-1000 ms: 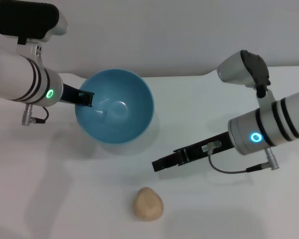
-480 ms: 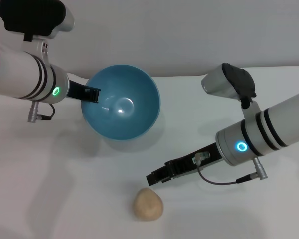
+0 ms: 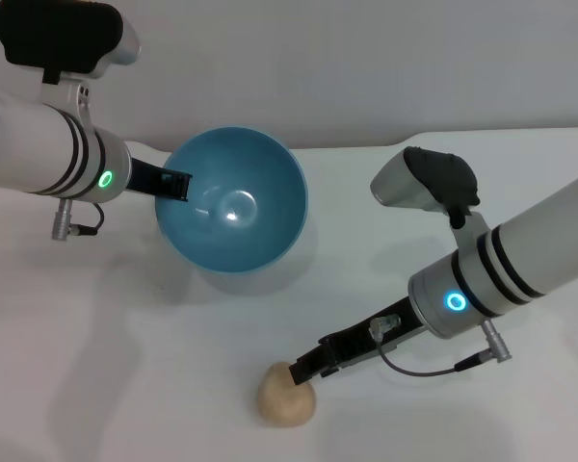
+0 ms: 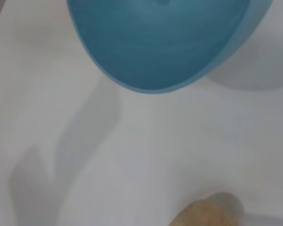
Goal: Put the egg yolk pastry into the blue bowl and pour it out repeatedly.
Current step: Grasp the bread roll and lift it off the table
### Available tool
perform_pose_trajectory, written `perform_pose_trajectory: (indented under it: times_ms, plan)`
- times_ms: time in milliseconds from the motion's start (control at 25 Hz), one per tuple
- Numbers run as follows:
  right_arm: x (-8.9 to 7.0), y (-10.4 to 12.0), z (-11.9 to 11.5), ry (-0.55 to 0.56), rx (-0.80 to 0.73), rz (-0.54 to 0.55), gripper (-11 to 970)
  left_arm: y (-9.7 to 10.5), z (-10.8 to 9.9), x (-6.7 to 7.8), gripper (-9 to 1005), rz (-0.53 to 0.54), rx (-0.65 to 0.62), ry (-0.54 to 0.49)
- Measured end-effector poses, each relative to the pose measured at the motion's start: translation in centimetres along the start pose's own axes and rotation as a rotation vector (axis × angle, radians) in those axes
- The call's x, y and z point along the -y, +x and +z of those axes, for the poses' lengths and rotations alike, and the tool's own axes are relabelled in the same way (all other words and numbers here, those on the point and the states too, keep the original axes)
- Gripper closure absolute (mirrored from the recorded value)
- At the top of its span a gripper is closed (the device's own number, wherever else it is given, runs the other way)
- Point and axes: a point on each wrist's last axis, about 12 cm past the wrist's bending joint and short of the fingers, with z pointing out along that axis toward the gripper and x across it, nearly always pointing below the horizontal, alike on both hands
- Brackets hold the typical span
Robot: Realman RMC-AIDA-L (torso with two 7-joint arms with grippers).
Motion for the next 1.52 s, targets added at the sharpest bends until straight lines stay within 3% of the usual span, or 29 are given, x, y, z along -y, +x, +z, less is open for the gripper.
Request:
perform_pose_trajectory:
  times_ms: [520, 880, 1160, 1520]
  plan:
    - [0.1, -0.1, 1.1, 0.022, 0.03, 0.011, 662, 0.3, 0.1, 0.1, 997, 0.01, -0.002, 0.0]
    - [-0.8, 0.2, 2.0, -0.008, 0.017, 0.003, 682, 0.4, 0.2, 0.0, 996, 0.01, -0.005, 0.0]
    - [0.2, 0.7, 2.4, 0.02, 0.01, 0.046, 697, 0.4, 0.2, 0.0, 996, 0.011, -0.005, 0.0]
    - [0.3, 0.5, 2.4, 0.026, 0.022, 0.029, 717, 0.4, 0.1, 0.0, 997, 0.012, -0.004, -0.001]
